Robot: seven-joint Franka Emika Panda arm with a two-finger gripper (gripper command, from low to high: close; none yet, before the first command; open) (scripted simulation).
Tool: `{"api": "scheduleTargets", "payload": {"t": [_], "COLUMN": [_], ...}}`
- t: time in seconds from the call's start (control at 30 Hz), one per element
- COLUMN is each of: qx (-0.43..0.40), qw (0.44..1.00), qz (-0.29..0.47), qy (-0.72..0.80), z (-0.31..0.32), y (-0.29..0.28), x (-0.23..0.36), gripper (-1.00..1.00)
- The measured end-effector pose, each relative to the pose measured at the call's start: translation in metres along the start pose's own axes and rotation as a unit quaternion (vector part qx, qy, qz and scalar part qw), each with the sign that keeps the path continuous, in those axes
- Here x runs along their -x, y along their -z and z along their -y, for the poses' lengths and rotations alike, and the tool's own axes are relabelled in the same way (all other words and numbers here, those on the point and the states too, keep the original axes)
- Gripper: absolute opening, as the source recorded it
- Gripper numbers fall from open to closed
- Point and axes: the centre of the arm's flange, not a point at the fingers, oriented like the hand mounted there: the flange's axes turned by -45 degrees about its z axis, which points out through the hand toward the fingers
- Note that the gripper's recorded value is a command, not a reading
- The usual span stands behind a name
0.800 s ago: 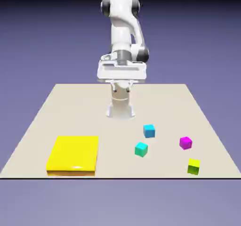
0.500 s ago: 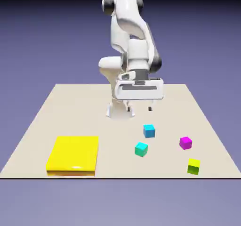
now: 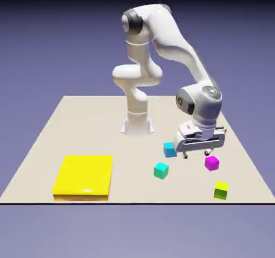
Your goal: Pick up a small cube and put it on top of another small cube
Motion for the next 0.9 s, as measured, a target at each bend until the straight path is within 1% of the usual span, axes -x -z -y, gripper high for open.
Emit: {"api": "scheduleTargets", "payload": {"t": [0.37,0.43,0.53,0.57,0.63,0.73,0.77,0.9], "qx": [0.005,0.005,0.005,0.005,0.005,0.004,0.005,0.005], "qw": [0.980,0.980,0.980,0.980,0.980,0.980,0.980,0.980], "qz": [0.195,0.195,0.195,0.195,0.195,0.195,0.196,0.199], "qy": [0.040,0.040,0.040,0.040,0.040,0.039,0.037,0.015], "z": [0.115,0.115,0.114,0.114,0.114,0.115,0.101,0.004], "y": [-0.071,-0.071,-0.129,-0.137,-0.137,-0.079,-0.070,-0.059], "x": [0.002,0.002,0.014,0.016,0.016,0.003,0.000,-0.004], "gripper": [0.00,0.00,0.00,-1.00,-1.00,-1.00,-1.00,-1.00]}}
